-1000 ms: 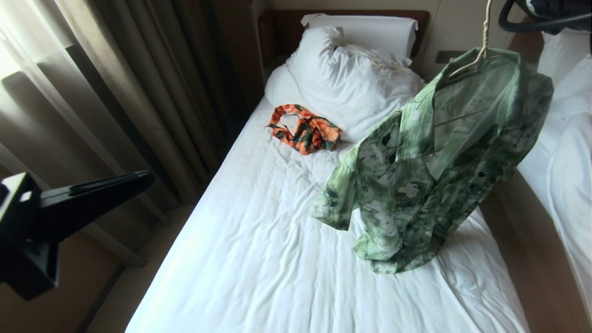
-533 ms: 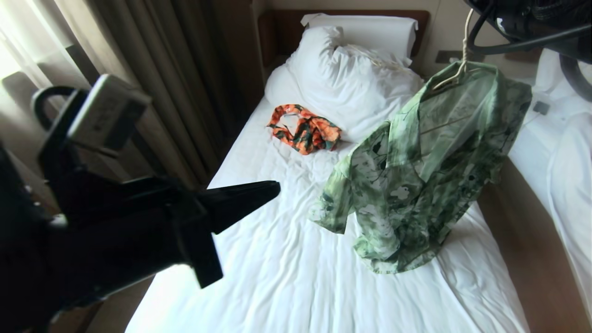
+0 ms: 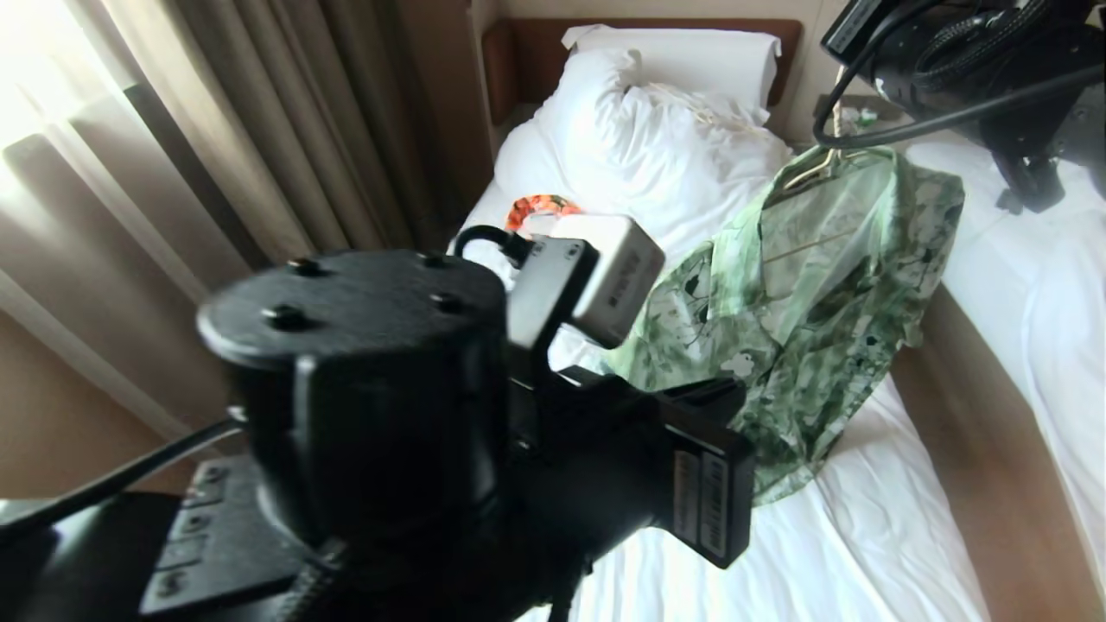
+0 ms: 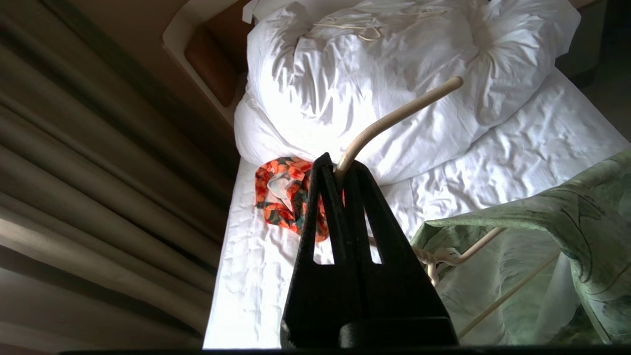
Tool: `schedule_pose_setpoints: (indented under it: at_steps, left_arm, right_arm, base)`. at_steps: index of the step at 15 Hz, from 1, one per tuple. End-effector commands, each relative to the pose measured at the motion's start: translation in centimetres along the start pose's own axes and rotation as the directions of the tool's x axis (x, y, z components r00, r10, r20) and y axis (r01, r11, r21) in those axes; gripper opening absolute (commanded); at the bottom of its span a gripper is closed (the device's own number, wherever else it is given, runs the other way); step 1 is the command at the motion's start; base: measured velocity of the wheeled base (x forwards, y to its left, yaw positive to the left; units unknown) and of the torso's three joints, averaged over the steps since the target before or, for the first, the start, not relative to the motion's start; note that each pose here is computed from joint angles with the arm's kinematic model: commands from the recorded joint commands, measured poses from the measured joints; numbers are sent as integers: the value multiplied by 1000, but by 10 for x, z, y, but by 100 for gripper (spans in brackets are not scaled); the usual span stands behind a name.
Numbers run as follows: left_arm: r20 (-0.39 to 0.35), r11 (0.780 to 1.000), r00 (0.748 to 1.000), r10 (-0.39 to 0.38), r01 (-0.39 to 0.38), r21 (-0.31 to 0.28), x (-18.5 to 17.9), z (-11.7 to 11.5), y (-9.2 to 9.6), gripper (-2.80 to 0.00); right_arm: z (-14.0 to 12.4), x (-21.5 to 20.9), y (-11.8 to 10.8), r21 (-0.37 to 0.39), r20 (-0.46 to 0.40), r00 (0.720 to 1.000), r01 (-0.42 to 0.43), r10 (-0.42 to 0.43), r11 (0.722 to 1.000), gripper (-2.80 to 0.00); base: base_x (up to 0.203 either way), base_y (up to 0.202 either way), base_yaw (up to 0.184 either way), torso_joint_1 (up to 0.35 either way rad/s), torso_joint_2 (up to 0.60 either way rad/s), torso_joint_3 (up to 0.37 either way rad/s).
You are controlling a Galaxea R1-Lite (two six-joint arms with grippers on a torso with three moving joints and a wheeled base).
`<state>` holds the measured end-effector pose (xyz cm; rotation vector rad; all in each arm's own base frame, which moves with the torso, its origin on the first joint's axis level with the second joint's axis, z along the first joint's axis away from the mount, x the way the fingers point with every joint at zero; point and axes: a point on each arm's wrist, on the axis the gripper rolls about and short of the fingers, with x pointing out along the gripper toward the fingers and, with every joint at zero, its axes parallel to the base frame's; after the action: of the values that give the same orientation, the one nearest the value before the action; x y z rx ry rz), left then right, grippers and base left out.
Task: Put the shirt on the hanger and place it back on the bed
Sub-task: Take the clothes hanger out of the clothes
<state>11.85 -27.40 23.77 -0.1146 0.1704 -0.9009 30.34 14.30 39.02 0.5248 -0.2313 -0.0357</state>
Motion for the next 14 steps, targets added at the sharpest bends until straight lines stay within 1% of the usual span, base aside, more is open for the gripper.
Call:
schedule_pose_setpoints:
  at_steps: [1,3,4,6,8,9,11,14]
  left_arm:
    - [-82,1000,997,13,-12,10,31,-29,-10,-280]
    - [-92,999,995,37,-37,7,57,-41,-11,-280]
    - [-73,998,996,57,-57,1,70,-40,-6,-280]
    - [-39,995,994,99,-99,-10,92,-33,10,-280]
    - [-27,993,993,114,-114,-15,104,-30,21,-280]
    - [-26,993,992,120,-120,-10,110,-31,25,-280]
    - [-21,989,990,140,-139,38,118,-32,36,-280]
    - [22,990,990,137,-138,34,127,-22,35,-280]
  right_arm:
    - [-12,7,-1,-11,-17,1000,11,-11,1000,-280]
    - [-12,6,-1,-12,-20,1000,11,-11,1000,-280]
    - [-12,6,-1,-13,-20,1000,12,-12,1000,-280]
    - [-12,5,-2,-12,-21,1000,13,-13,1000,-280]
    - [-11,5,-1,-11,-20,1000,11,-11,1000,-280]
    - [-11,4,-1,-10,-19,1000,10,-11,1000,-280]
    - [-11,5,-1,0,-22,1000,12,-12,1000,-280]
    - [-13,5,-2,5,-28,1000,15,-14,1000,-280]
  base:
    - [0,0,0,0,0,0]
    - [0,0,0,0,0,0]
    - [0,0,0,0,0,0]
    - [0,0,0,0,0,0]
    - [0,0,0,0,0,0]
    - [0,0,0,0,0,0]
    - [0,0,0,0,0,0]
    - [0,0,0,0,0,0]
